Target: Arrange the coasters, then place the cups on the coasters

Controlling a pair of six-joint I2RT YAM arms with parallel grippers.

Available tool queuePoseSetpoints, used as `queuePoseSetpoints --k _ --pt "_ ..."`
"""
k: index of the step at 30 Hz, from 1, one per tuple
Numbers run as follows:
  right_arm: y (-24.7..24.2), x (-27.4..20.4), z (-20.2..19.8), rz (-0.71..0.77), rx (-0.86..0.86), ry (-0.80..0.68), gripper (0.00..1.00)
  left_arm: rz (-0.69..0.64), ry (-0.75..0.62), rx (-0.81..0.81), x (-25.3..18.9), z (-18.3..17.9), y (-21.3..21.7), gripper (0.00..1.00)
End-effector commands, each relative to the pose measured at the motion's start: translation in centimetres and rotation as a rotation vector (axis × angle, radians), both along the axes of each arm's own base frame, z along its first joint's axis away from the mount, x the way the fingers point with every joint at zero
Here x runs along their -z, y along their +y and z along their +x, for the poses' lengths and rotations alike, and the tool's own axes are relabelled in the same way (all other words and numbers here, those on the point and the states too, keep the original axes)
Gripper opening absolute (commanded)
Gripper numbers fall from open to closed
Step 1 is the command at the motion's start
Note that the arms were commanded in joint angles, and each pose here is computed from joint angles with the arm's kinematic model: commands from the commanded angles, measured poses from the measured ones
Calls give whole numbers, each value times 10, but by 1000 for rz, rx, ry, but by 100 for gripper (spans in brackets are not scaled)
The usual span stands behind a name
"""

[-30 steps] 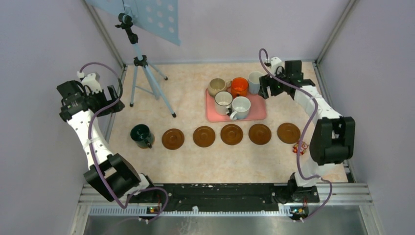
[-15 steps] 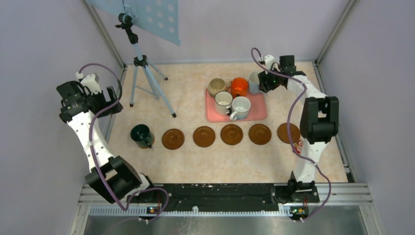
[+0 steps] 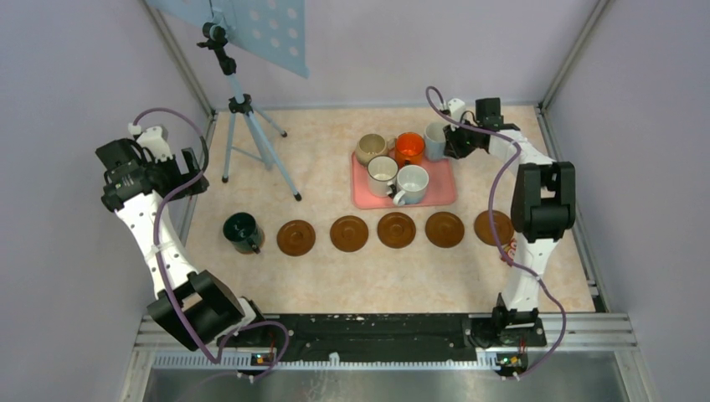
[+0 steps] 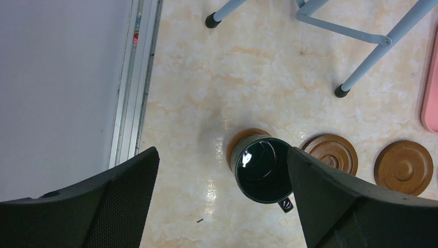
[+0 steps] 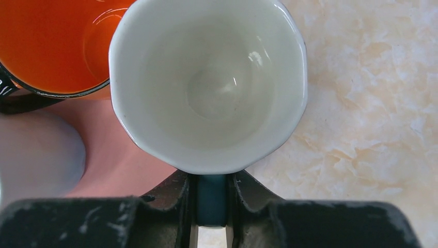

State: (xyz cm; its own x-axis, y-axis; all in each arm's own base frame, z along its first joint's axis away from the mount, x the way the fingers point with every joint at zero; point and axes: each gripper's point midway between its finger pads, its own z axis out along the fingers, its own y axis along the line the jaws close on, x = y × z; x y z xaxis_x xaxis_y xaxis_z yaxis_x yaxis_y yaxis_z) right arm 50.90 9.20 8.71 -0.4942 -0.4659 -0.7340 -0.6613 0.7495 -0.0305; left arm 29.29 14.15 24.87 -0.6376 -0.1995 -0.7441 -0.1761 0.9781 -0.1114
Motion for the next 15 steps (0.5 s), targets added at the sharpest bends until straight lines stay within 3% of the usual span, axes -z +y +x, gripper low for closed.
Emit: queuePoseSetpoints --k 1,4,15 --pt "2 -29 12 12 -21 -103 4 -1 -29 7 -6 5 -1 99" --pt "1 -40 7 16 -6 -140 0 -11 -37 1 -6 9 0 99" --pt "-8 -118 -5 83 130 -347 0 -83 -54 -2 1 20 -4 99"
